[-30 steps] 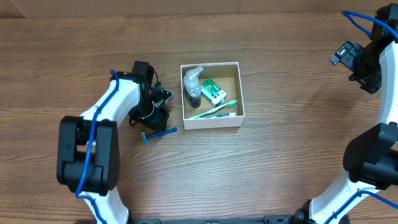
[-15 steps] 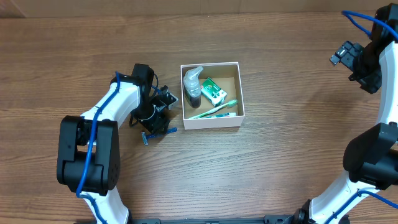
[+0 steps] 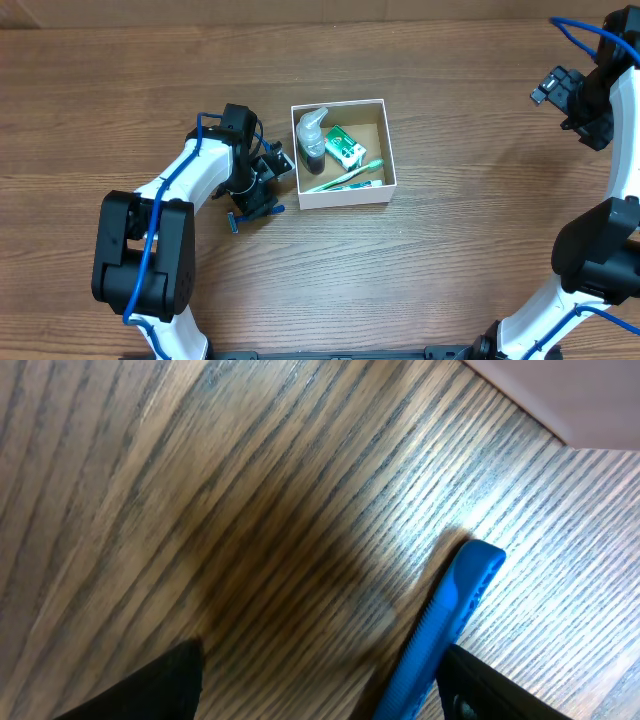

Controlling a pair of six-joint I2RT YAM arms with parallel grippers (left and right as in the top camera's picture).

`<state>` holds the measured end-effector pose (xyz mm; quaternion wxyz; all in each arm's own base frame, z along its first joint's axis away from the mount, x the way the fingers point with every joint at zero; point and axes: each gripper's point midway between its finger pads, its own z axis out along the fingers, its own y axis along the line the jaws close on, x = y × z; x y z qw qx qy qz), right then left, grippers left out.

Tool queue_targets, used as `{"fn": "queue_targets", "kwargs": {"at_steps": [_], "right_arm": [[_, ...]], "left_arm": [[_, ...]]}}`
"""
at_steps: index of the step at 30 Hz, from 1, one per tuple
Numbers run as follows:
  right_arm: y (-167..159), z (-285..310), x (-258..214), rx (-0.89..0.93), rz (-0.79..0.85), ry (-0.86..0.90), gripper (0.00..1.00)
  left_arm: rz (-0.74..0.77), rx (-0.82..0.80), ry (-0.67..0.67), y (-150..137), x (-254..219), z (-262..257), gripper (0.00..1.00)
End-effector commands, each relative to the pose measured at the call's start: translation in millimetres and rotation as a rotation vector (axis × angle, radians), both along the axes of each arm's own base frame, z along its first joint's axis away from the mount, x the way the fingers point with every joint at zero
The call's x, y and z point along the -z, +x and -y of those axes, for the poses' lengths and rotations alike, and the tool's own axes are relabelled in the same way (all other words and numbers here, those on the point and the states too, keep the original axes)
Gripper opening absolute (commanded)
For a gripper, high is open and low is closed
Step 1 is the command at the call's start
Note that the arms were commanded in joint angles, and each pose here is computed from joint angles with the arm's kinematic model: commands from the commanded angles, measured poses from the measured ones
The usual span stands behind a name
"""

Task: Pack container
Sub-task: 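Move the left gripper over the blue razor and grasp its handle, then carry the razor into the box and release it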

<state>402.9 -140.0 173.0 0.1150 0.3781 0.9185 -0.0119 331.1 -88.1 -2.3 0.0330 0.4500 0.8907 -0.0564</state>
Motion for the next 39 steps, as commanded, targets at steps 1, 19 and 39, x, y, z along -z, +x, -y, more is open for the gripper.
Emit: {"fn": "queue_targets", "kwargs": {"at_steps": [1, 19, 39], "right_arm": [[0.3, 1.5, -3.5, 0.006, 0.006, -0.018, 1.00], [0.4, 1.6, -3.5, 0.006, 0.006, -0.019, 1.00], [0.3, 1.5, -3.5, 0.006, 0.006, -0.018, 1.00]], "left_arm": [[-0.125, 0.017, 0.134, -31.0, 38.7, -24.6, 0.75], [-0.238, -0.203, 0.061, -51.5, 34.9, -8.7, 0.21], [0.017, -0.528, -0.003, 69.8, -100.1, -1.1, 0.04]]}}
